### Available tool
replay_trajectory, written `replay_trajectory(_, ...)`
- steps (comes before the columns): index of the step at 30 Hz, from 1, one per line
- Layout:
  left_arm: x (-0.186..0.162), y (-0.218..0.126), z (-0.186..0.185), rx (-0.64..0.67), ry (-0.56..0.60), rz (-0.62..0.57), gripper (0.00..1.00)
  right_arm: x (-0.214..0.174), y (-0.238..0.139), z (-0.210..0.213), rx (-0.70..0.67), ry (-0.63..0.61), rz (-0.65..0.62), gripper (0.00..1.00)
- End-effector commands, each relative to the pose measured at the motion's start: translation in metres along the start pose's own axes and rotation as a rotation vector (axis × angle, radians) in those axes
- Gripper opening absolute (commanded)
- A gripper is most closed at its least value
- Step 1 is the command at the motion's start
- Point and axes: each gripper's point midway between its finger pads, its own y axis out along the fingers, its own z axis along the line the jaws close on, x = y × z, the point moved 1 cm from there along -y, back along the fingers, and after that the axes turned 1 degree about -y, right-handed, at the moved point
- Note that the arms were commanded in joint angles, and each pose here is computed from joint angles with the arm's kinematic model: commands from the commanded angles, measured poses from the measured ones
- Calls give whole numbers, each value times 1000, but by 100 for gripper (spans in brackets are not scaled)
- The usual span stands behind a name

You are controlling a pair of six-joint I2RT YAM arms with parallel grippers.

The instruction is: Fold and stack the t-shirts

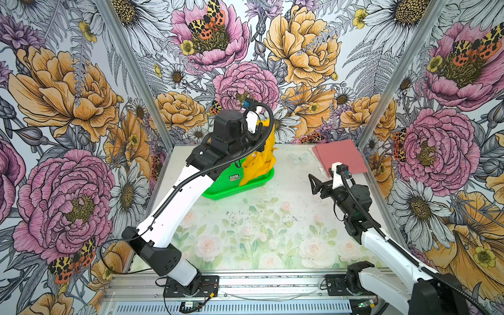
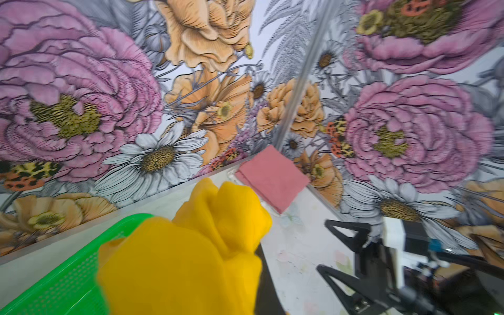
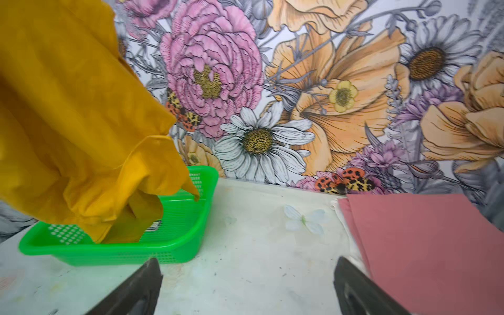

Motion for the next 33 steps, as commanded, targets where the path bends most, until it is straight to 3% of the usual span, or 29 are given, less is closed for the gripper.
replay_trajectory(1, 2, -14, -49, -222, -25, 16, 0, 37, -10, 44, 151, -31, -126, 100)
replay_trajectory(7, -8, -35, -96, -379, -13, 47, 0, 73, -12, 118, 325, -106, -194, 99)
replay_trajectory(9, -13, -39, -102, -416, -17, 63, 0, 75, -7, 136, 353, -119, -190, 96)
replay_trajectory(10, -14, -42, -104, -430, -17, 68, 0, 74, -5, 142, 362, -123, -186, 89)
replay_trajectory(11, -17, -44, -103, -429, -13, 71, 0, 74, -2, 146, 365, -127, -183, 77)
replay_trajectory(13, -22, -45, -94, -392, -16, 74, 0, 76, 2, 144, 323, -123, -171, 43)
replay_trajectory(14, -26, -45, -87, -368, -21, 79, 9, 79, 2, 142, 307, -123, -171, 10)
replay_trajectory(15, -29, -44, -77, -340, -33, 82, 27, 82, 1, 139, 276, -118, -176, 0)
replay_trajectory(17, -38, -40, -52, -276, -89, 80, 80, 91, -3, 122, 178, -109, -190, 0)
replay_trajectory(18, -43, -38, -38, -254, -125, 79, 97, 95, -5, 113, 123, -103, -190, 0)
replay_trajectory(22, -87, -9, 14, -169, -270, 139, 99, 110, -25, 54, -225, -96, -168, 0)
replay_trajectory(25, -133, 22, 29, -147, -299, 216, 99, 121, -58, 8, -516, -107, -161, 0)
replay_trajectory(28, -170, 55, 41, -96, -316, 286, 99, 133, -95, -22, -722, -111, -172, 0)
replay_trajectory(33, -210, 119, 48, -4, -307, 362, 99, 141, -124, -31, -746, -122, -203, 0)
